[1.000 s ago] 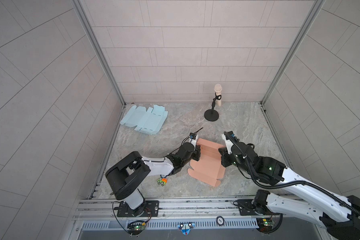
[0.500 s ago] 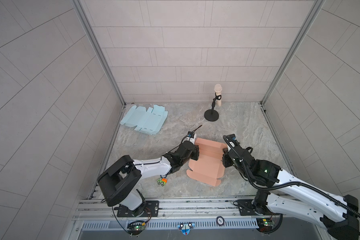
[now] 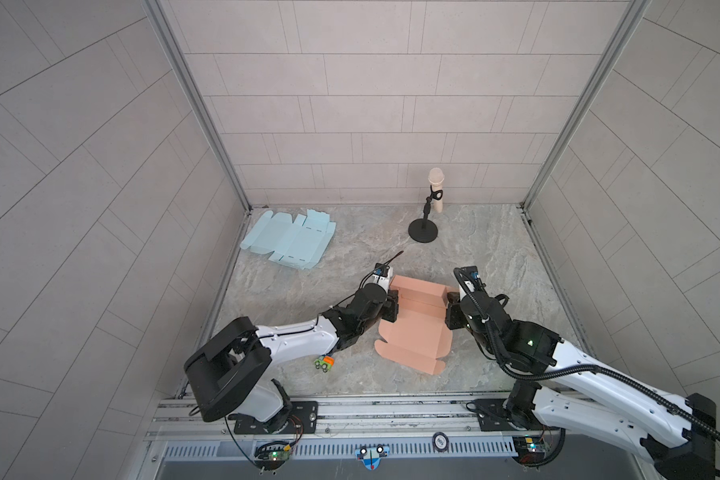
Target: Fold the paper box
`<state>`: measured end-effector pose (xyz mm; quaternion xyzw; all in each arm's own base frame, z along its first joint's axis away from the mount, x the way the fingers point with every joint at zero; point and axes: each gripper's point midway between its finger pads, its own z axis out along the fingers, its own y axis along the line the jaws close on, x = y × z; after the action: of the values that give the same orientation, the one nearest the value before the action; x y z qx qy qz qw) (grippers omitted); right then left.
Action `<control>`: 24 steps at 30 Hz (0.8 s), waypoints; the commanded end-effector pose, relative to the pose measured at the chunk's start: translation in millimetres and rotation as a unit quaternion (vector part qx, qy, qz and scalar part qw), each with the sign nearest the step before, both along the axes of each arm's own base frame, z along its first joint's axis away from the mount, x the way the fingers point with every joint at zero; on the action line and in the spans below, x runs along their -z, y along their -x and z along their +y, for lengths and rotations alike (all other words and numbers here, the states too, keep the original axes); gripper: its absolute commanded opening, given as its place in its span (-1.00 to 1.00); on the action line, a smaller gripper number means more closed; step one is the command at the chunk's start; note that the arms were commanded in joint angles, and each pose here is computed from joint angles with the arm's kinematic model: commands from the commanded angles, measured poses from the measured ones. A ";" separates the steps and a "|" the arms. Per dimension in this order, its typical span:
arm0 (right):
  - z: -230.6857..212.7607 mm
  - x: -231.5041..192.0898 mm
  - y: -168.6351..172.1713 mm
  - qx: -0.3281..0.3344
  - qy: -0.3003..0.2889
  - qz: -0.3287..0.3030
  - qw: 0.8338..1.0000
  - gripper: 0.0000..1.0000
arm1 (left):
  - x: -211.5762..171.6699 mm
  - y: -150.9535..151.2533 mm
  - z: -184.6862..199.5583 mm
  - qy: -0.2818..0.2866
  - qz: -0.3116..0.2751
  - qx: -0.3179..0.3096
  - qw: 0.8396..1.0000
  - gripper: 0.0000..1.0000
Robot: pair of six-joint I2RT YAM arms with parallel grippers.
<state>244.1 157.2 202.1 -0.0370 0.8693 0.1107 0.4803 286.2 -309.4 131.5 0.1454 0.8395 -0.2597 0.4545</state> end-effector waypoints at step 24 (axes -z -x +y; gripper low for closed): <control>1.3 -66.1 51.7 -0.148 -0.148 -0.183 0.960 0.62 | -71.4 -16.7 41.0 0.065 0.022 0.023 0.997 -0.87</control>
<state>196.1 155.2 263.0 -0.1032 0.7457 0.2820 0.5948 305.2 -263.2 175.7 0.1130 0.8406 -0.3014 0.4356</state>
